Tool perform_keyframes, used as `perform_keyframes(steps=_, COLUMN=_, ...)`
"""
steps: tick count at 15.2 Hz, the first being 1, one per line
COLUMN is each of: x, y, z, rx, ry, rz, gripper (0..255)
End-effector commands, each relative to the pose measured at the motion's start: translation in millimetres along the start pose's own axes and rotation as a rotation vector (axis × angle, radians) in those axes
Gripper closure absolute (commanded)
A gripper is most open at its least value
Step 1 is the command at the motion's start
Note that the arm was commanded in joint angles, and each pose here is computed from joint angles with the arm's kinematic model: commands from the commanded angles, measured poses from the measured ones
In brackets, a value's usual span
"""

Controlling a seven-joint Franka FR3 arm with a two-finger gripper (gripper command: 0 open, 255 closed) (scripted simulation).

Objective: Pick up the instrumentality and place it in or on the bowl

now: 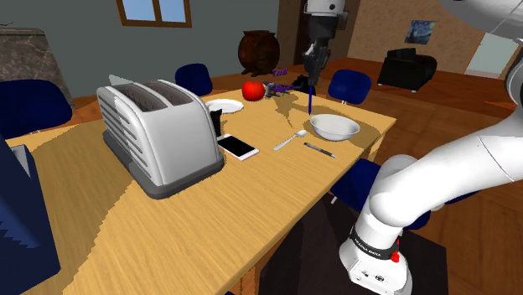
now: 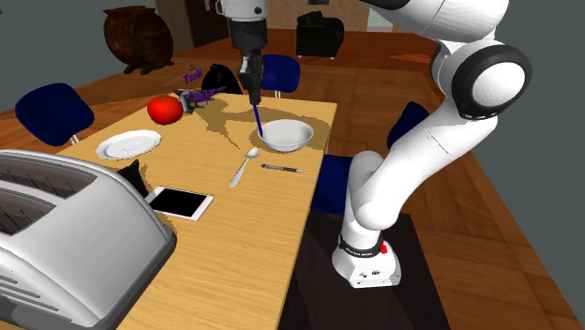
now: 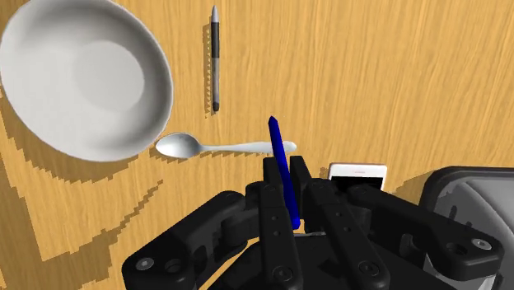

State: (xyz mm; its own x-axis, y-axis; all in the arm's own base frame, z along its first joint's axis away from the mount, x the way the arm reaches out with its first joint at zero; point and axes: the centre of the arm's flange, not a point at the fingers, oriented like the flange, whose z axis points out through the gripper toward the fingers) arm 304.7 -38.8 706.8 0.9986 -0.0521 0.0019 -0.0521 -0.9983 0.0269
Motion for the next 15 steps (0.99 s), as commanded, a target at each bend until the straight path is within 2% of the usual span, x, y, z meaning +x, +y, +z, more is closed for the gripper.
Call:
perform_keyframes(steps=1, x=-6, y=28, z=-4, rx=0.0, ry=-0.001, rz=-0.001, gripper=255)
perform_keyframes(steps=15, x=-31, y=209, z=-16, rx=0.0, ry=-0.001, rz=-0.001, gripper=255)
